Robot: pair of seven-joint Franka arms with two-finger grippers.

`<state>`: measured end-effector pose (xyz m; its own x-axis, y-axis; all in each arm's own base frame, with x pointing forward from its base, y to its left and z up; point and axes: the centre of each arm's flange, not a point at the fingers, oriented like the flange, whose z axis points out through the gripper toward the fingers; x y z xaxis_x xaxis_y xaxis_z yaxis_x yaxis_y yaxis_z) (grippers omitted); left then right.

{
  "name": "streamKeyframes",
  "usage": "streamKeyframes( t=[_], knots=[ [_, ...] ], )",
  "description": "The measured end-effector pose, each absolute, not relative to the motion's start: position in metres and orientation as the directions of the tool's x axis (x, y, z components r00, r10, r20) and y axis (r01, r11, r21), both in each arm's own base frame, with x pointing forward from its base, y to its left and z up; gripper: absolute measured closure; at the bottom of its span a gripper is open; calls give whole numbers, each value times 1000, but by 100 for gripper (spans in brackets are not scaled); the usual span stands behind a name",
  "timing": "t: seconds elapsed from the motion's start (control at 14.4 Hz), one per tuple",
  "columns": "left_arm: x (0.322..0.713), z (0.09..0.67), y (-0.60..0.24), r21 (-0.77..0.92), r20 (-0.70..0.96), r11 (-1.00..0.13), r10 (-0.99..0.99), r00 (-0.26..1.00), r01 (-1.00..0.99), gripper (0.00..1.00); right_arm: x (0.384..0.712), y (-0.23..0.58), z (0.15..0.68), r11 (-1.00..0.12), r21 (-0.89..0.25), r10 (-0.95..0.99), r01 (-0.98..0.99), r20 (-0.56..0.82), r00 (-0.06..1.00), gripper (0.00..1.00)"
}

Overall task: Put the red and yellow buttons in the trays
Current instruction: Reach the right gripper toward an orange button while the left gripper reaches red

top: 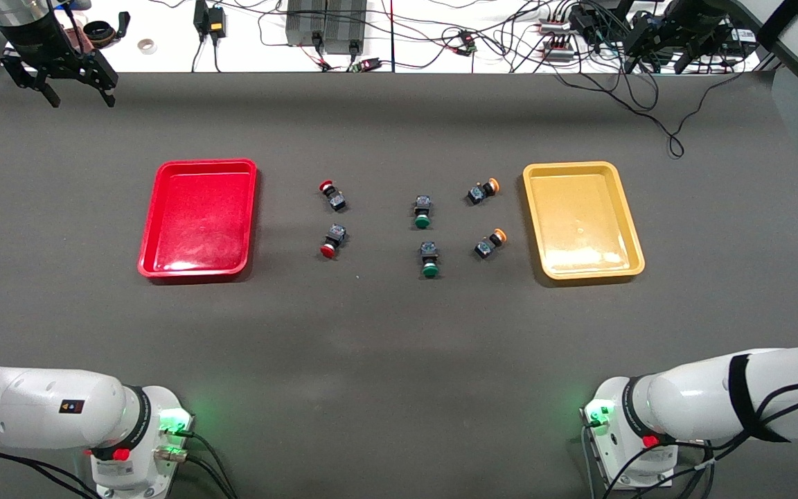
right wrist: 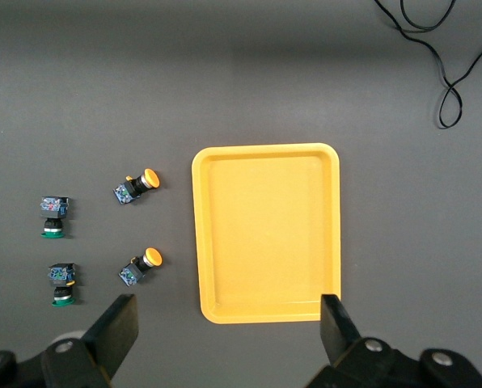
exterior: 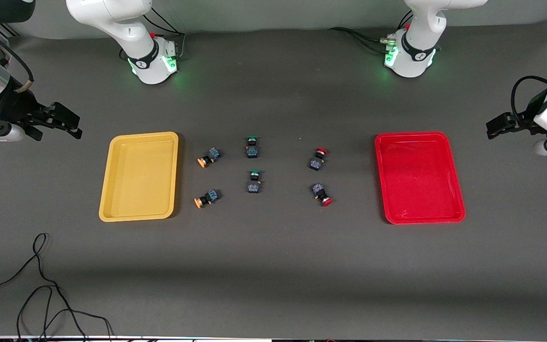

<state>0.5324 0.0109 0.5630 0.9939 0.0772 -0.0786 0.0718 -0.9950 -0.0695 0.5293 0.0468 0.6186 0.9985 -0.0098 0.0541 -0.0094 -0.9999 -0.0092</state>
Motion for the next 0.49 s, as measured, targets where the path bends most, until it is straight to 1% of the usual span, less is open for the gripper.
streamKeyframes(
  t=[0.28, 0.49],
  knots=[
    [533, 569, 12, -70, -76, -995, 81, 994, 76, 0, 529, 47, 617, -1000, -7, -9, -9, 38, 999, 0],
    [532, 556, 2, -74, -142, -996, 65, 988, 55, 0, 529, 63, 604, -1000, 2, 12, 12, -12, 1000, 0]
  ],
)
